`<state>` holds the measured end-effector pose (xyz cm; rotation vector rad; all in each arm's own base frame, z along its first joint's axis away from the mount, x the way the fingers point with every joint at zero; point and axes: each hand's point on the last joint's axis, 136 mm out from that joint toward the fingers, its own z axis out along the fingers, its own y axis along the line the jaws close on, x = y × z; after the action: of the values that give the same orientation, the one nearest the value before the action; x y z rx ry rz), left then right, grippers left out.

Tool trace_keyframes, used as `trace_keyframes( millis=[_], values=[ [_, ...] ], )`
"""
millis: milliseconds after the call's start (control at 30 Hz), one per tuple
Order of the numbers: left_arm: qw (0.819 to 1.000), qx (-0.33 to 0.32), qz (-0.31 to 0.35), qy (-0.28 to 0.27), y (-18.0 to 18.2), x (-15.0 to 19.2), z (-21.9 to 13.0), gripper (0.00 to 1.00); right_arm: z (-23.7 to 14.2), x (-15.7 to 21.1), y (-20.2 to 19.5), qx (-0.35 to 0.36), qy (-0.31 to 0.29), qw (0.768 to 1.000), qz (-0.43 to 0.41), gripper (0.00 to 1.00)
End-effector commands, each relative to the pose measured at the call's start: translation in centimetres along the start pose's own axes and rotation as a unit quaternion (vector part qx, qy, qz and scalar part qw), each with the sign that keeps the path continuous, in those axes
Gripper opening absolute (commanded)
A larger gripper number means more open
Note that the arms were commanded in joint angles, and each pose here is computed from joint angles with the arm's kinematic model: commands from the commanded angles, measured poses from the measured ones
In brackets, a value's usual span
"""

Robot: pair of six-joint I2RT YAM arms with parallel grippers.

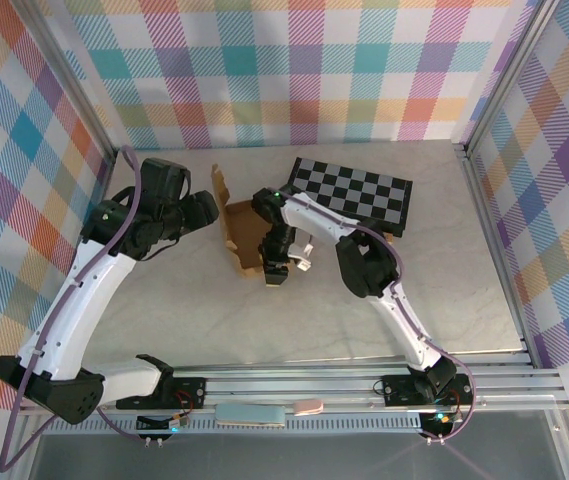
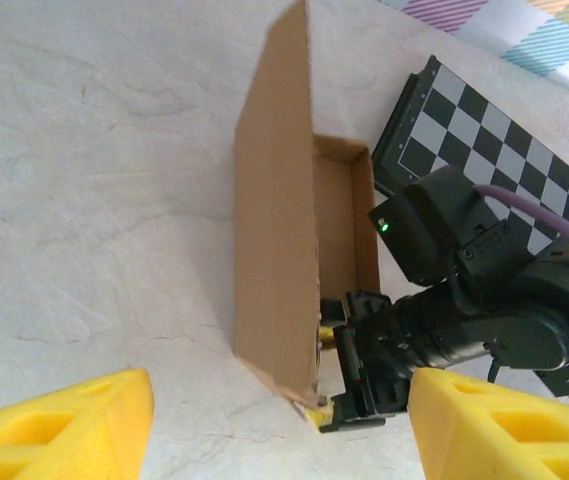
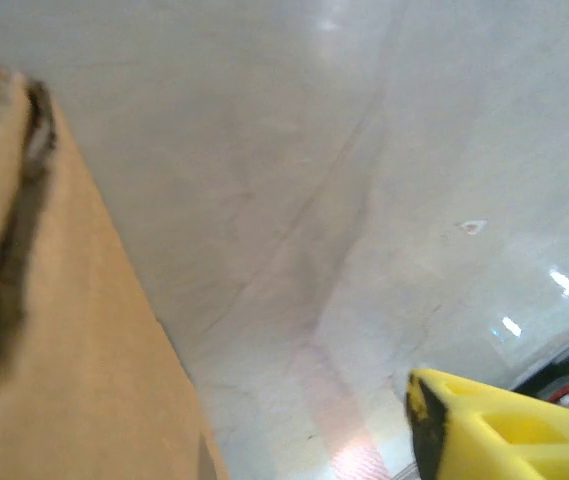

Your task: Fold the paper box

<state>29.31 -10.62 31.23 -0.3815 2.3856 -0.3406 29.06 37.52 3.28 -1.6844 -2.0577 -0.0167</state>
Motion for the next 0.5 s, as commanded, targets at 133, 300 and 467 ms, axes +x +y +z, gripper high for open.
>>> trace_keyframes(
  millis=[133,300,467],
  values=[
    [0.999,0.0,0.017,0.032,-0.9,0.4,0.7,0.69,-6.6,0.1,0.9,-0.086,-0.013,0.995,0.054,0.75],
    [1.0,-0.01,0.016,0.023,-0.9,-0.4,0.7,0.69,-10.7,-0.7,1.3,-0.143,-0.041,0.989,-0.025,0.77],
    [0.999,0.018,0.009,-0.034,-1.3,-2.2,-1.5,0.68,-17.4,0.3,3.9,-0.261,-0.126,0.908,-0.303,0.76]
  ],
)
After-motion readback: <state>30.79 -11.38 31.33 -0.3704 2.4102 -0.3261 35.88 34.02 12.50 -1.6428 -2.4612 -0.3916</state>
